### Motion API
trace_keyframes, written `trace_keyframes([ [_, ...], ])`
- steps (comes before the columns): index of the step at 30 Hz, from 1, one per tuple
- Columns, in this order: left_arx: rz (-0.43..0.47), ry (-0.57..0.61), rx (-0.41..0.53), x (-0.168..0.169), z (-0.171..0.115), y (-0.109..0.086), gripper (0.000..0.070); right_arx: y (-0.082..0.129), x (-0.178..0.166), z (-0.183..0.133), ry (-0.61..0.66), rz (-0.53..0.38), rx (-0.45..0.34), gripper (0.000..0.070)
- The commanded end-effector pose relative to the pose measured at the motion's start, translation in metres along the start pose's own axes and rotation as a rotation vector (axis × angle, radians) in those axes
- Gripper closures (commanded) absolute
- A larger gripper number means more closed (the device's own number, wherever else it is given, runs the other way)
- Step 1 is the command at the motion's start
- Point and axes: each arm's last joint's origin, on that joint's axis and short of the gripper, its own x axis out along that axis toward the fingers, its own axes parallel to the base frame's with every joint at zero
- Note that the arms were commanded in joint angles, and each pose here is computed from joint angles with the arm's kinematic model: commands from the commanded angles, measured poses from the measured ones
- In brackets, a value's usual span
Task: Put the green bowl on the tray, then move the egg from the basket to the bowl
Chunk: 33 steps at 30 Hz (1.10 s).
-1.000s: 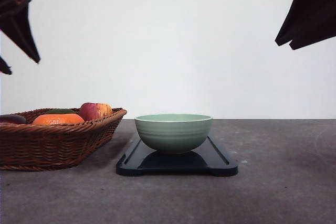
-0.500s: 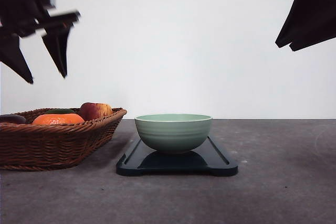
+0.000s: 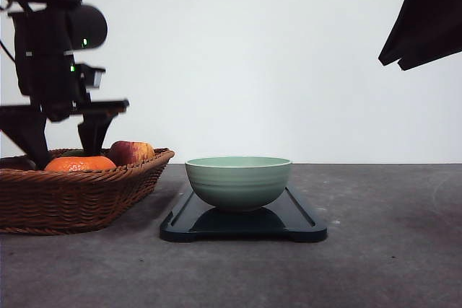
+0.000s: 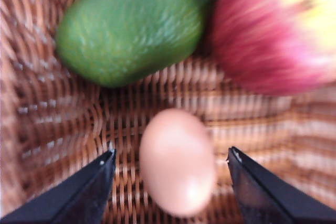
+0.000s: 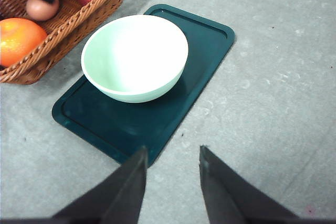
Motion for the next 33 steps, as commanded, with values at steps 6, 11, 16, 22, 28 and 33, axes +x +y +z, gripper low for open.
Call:
trace_keyframes([
  [6,0.002,-0.022,0.007,0.0067,0.0075,-0.0022,0.0268,0.0011,0.001,0.002,-0.006,0.002,-0.014,0.0505],
  [11,0.002,-0.021,0.007,0.0068,0.0075,-0.0023,0.0272,0.0011,0.001,0.002,-0.006,0.002,-0.014,0.0505],
  [16,0.004,-0.012,0.008,0.0068,0.0066,-0.0021,0.0382,0.0011,0.001,0.002,-0.006,0.002,-0.014,0.0505],
  [22,0.004,-0.012,0.008,0.0068,0.0065,-0.0021,0.0444,0.0011,0.001,0.002,-0.006,0.002,-0.014,0.0505],
  [28,0.004,-0.009,0.009,0.0067,0.0063,-0.0021,0.0488,0.0011,0.001,0.002,-0.006,0.002,-0.014,0.0505],
  [33,0.003,-0.009,0.013,0.0017,0.0059,-0.0019,0.048,0.0011,0.001,0.002,-0.006,0.002,-0.014,0.0505],
])
